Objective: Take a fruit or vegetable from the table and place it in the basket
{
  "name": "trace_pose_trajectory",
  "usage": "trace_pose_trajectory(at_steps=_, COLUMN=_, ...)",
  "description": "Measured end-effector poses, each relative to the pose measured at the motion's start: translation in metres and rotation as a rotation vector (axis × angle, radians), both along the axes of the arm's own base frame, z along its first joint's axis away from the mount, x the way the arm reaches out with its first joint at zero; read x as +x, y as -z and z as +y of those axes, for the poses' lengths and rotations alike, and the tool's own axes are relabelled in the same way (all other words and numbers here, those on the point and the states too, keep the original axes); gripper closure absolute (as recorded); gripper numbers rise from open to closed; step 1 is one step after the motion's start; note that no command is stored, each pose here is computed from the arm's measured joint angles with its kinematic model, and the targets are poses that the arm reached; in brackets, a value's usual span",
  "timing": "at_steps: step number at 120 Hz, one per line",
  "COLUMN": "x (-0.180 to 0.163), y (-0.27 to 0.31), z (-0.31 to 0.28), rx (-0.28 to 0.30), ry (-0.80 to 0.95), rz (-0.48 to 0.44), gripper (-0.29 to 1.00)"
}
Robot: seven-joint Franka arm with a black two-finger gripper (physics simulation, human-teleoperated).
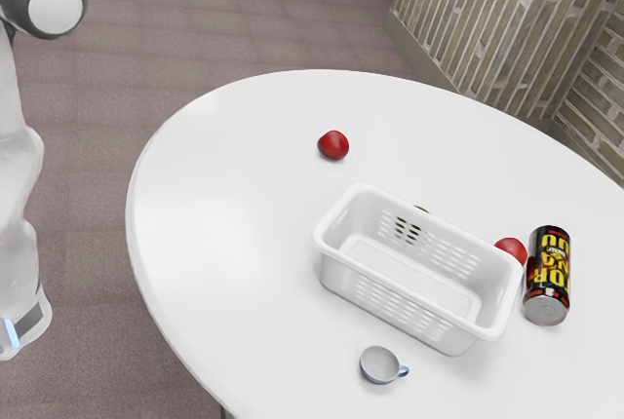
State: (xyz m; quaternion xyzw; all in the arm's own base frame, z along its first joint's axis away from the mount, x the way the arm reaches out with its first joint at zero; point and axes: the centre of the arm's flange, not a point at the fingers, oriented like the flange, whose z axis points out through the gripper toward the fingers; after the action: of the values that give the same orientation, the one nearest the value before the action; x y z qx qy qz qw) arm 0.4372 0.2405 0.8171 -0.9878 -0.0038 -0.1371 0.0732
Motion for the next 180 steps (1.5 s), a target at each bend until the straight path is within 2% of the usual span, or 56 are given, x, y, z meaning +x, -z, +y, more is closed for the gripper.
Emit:
trace_pose_trajectory(at_steps=14, x=-0.002, y=0.013, z=0.004, rx=-0.005, ry=0.014, rz=0.078, gripper=0.02)
trace_pose_trajectory(at_steps=28, x=-0.008, y=0.030, z=-0.002, rx=-0.065, ry=0.047, rz=0.187, gripper=0.02)
trace_pose_trajectory(at_steps=50, x=-0.009, y=0.056, z=-0.009, rx=-0.133, ry=0.064, rz=0.290, gripper=0.02)
trace_pose_trajectory(at_steps=59, x=-0.013, y=0.082, z=-0.030, rx=-0.176, ry=0.152, rz=0.283, gripper=0.02)
trace_pose_trajectory(at_steps=71, x=-0.024, y=0.096, z=-0.064, rx=-0.153, ry=0.181, rz=0.238, gripper=0.02)
trace_pose_trajectory(at_steps=78, x=-0.041, y=0.099, z=-0.088, rx=-0.125, ry=0.163, rz=0.189, gripper=0.02)
trace_pose_trajectory(at_steps=83, x=-0.046, y=0.098, z=-0.111, rx=-0.082, ry=0.134, rz=0.161, gripper=0.02)
trace_pose_trajectory(at_steps=90, x=-0.033, y=0.101, z=-0.151, rx=-0.014, ry=0.131, rz=0.147, gripper=0.02)
trace_pose_trajectory(at_steps=100, x=-0.011, y=0.101, z=-0.179, rx=0.018, ry=0.150, rz=0.144, gripper=0.02)
trace_pose_trajectory(at_steps=115, x=0.014, y=0.126, z=-0.158, rx=-0.051, ry=0.195, rz=0.115, gripper=0.02)
trace_pose_trajectory(at_steps=138, x=0.029, y=0.140, z=-0.148, rx=-0.042, ry=0.172, rz=0.111, gripper=0.02)
trace_pose_trajectory(at_steps=154, x=0.038, y=0.187, z=-0.145, rx=-0.059, ry=0.144, rz=0.144, gripper=0.02)
trace_pose_trajectory(at_steps=180, x=0.074, y=0.246, z=-0.136, rx=-0.101, ry=0.125, rz=0.146, gripper=0.02)
